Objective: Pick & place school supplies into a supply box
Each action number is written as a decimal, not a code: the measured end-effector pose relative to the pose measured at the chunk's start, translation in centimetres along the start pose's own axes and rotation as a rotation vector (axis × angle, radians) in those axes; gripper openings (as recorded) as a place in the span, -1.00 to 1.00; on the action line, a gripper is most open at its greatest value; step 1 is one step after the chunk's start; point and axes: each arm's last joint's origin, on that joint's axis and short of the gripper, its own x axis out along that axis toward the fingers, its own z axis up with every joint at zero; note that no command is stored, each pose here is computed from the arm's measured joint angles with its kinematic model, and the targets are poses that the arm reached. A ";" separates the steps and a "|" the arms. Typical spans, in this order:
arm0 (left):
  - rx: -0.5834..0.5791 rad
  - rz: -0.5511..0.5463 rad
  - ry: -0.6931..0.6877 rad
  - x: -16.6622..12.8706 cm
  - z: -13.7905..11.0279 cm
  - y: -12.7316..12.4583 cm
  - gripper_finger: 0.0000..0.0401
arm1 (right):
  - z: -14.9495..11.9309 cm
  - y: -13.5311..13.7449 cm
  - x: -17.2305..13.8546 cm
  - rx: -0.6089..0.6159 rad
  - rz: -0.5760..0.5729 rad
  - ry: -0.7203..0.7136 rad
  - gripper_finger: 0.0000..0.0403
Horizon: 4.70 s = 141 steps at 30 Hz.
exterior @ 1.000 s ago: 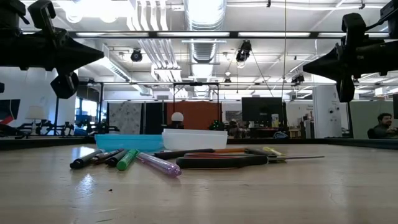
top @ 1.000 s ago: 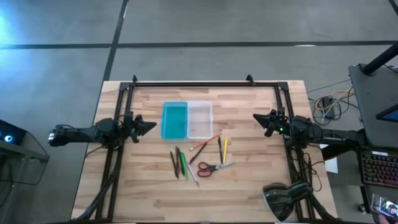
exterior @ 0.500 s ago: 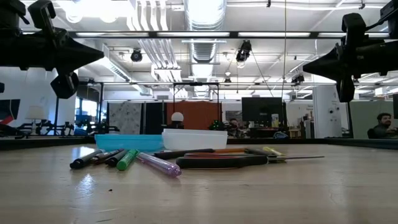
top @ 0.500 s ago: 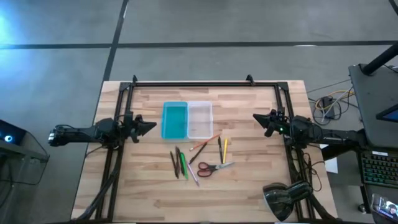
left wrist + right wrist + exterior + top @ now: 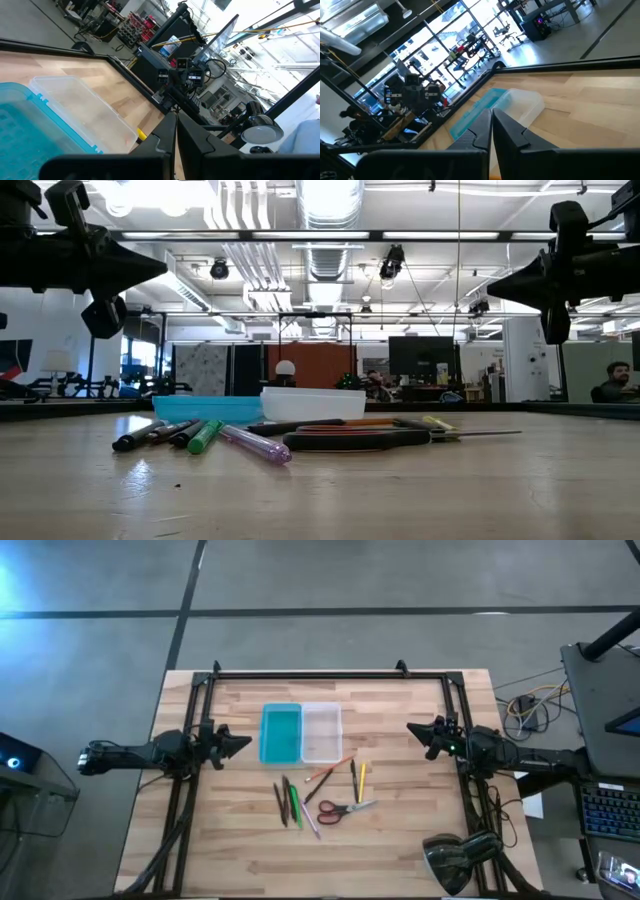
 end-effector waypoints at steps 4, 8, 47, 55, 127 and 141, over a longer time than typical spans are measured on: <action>0.000 0.000 0.000 0.0 0.0 0.0 -1.00 | 0.0 0.0 0.0 0.000 0.000 0.000 -0.96; 0.000 0.000 0.000 0.0 0.0 0.0 -1.00 | 0.0 0.0 0.0 0.000 0.000 0.000 -0.96; -0.196 -0.007 -0.180 -0.1 1.2 -0.6 -1.00 | 3.2 2.2 -0.6 0.381 0.249 -0.314 -0.96; -0.330 -0.079 -0.240 -0.3 1.9 -1.1 -1.00 | 3.9 3.3 -0.4 0.445 0.421 -0.312 -0.96; -0.069 0.002 0.153 0.5 -1.0 0.3 -1.00 | -17.4 19.9 21.5 -0.963 -0.012 1.255 0.07; -0.069 0.005 0.156 0.5 -1.0 0.3 -1.00 | -18.2 19.2 21.8 -0.951 -0.013 1.261 -0.03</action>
